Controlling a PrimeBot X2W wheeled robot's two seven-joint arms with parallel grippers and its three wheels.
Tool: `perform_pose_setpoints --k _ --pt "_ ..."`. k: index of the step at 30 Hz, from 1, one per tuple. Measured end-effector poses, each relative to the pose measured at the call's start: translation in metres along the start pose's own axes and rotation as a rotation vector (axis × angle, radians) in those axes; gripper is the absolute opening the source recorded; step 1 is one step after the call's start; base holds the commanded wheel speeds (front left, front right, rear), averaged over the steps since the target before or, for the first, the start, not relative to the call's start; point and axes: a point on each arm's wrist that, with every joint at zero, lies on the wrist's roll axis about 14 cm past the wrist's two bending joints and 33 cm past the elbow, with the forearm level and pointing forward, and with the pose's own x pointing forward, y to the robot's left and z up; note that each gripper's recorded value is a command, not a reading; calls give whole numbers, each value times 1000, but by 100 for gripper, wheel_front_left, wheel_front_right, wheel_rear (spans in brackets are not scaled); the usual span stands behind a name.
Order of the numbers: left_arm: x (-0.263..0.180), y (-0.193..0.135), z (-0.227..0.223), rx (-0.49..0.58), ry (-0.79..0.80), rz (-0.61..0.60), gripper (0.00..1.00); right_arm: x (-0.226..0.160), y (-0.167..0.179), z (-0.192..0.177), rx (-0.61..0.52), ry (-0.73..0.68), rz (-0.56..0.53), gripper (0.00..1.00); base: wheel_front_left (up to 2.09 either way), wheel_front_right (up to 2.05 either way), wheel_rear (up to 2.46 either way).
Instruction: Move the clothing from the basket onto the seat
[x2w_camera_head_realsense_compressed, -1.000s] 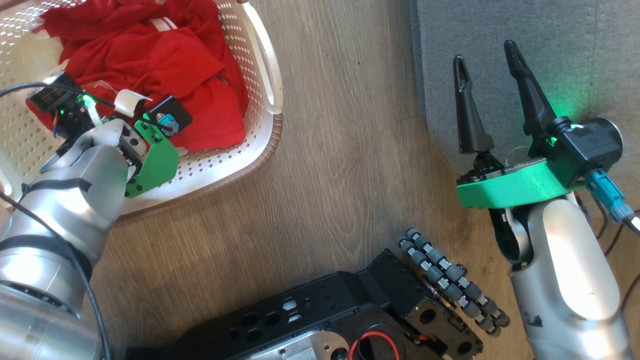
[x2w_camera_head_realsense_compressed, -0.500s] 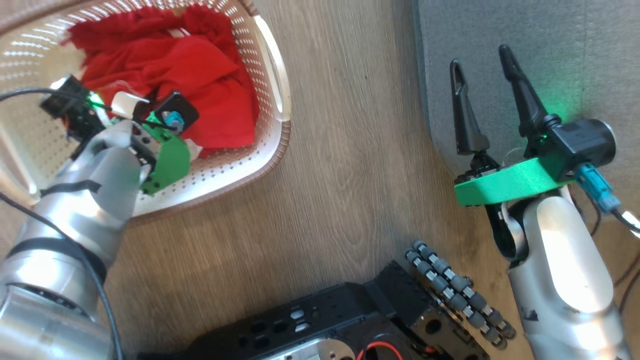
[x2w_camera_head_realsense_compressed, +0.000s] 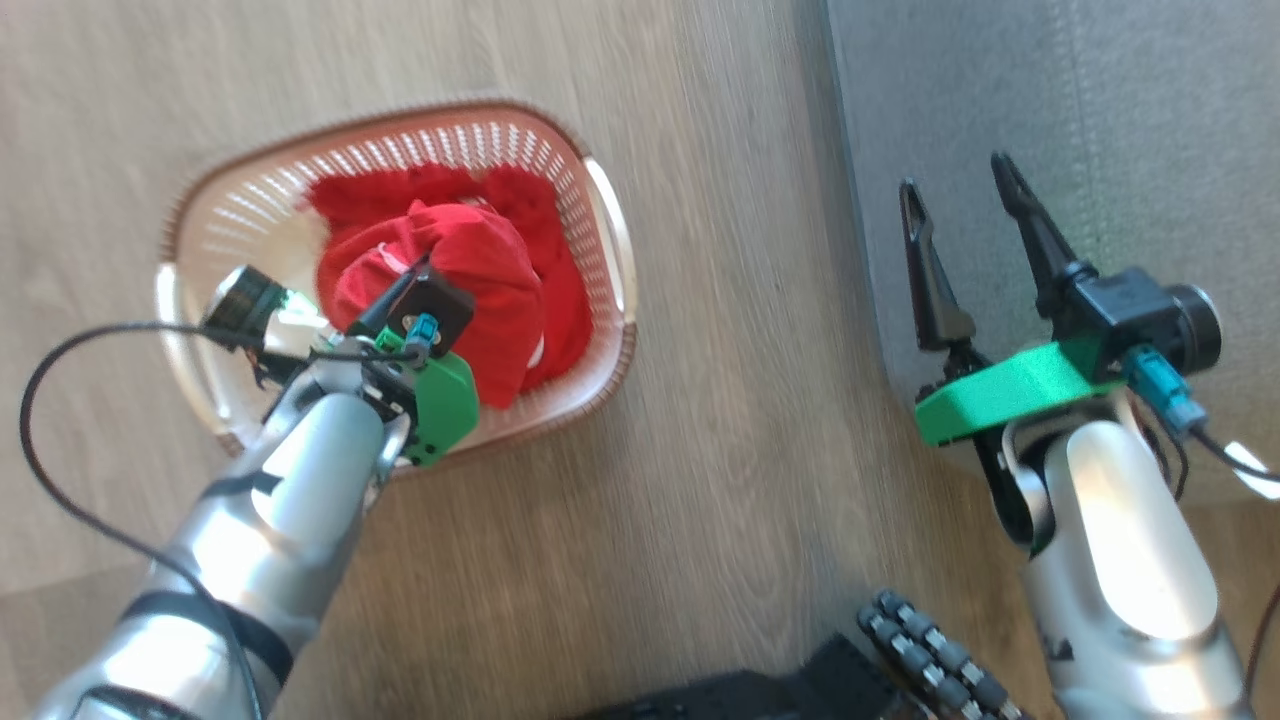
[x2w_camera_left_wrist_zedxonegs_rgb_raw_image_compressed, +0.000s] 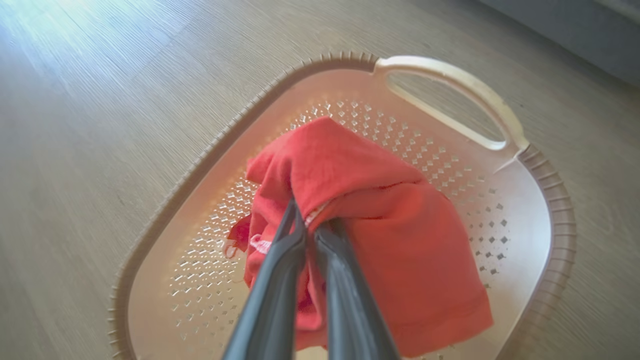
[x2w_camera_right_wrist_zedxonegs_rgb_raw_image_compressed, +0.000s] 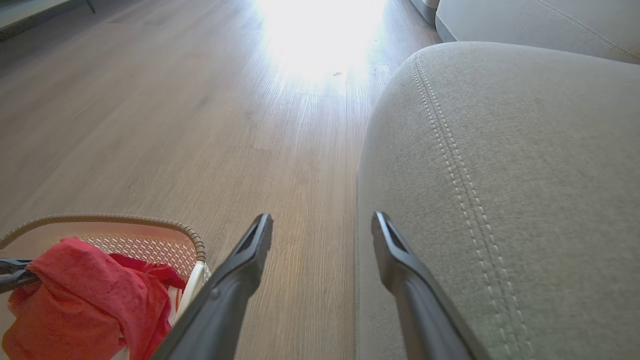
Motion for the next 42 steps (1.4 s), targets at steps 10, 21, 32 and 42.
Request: perform_pose_setpoints --k 10,21,32,42 --pt "-76 50 90 -166 -261 287 0 -25 18 46 4 -102 38 100 0 0 0" --pt "-179 91 177 -222 -583 529 0 -54 40 78 -1 -183 92 100 0 0 0" --pt "-278 110 254 -191 -908 669 0 -74 53 101 -3 -254 128 100 0 0 0" --pt "-343 107 301 -144 -1130 718 0 -91 66 100 3 -260 161 100 0 0 0"
